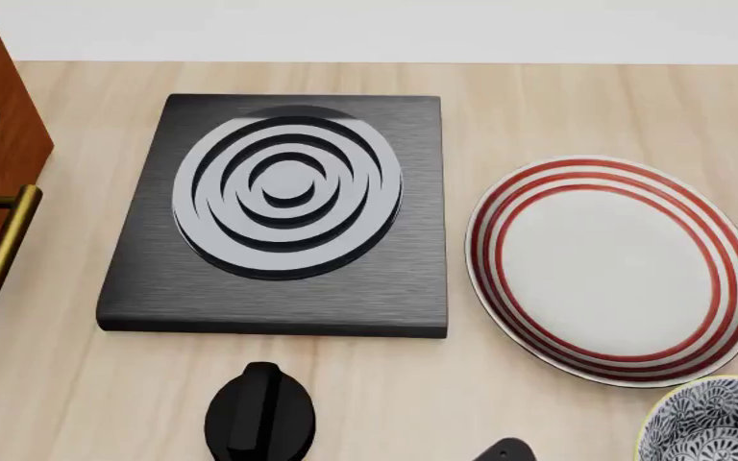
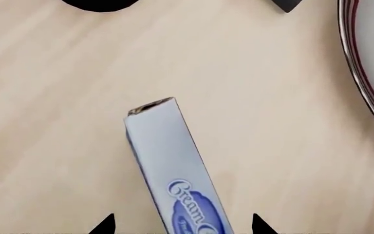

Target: Pick up the cream cheese and put it in the bowl.

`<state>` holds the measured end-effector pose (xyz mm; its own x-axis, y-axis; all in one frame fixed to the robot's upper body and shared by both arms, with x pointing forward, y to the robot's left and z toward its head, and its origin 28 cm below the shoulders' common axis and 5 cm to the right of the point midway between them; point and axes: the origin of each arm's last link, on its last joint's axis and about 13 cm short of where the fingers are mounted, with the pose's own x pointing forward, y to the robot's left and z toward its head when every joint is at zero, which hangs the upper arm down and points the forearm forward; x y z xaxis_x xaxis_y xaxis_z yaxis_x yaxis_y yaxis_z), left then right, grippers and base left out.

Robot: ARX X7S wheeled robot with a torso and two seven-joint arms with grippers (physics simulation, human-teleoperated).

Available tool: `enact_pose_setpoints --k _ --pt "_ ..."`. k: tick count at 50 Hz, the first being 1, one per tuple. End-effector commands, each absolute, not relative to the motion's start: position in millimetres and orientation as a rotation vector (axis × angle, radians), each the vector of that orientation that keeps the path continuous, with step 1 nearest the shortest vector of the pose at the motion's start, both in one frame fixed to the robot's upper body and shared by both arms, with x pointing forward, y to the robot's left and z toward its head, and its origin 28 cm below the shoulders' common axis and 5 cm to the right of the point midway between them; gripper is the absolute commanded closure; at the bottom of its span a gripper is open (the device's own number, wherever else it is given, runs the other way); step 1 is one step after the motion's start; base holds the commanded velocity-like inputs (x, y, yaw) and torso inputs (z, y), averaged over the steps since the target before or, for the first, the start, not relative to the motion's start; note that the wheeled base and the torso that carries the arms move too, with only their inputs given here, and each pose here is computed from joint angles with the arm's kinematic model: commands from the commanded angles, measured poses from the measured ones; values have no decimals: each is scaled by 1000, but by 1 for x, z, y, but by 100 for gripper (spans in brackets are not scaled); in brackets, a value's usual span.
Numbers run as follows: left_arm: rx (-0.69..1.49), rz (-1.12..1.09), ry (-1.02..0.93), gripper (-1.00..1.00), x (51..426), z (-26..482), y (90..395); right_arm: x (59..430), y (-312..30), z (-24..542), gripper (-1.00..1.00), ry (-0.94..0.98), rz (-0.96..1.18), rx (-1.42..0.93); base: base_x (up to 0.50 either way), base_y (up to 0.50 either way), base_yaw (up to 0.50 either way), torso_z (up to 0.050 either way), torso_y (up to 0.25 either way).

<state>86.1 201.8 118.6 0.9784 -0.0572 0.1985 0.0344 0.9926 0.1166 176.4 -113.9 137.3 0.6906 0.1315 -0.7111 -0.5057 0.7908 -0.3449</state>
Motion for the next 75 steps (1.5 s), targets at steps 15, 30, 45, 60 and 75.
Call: enact_pose_setpoints --k 15,30,45,60,75 --pt "114 -40 -207 -100 86 119 202 170 -111 135 100 693 401 -576 0 0 0 0 0" --pt "112 -48 -205 -100 85 119 202 170 -113 163 100 550 331 -518 0 0 0 0 0" --pt "110 -51 -203 -100 85 119 202 161 -120 190 100 437 263 -429 0 0 0 0 0" --pt "113 -53 -202 -100 85 118 201 164 -126 214 100 311 175 -314 0 0 0 0 0" --pt "113 -54 -199 -100 85 118 201 164 -134 231 100 204 92 -245 0 0 0 0 0"
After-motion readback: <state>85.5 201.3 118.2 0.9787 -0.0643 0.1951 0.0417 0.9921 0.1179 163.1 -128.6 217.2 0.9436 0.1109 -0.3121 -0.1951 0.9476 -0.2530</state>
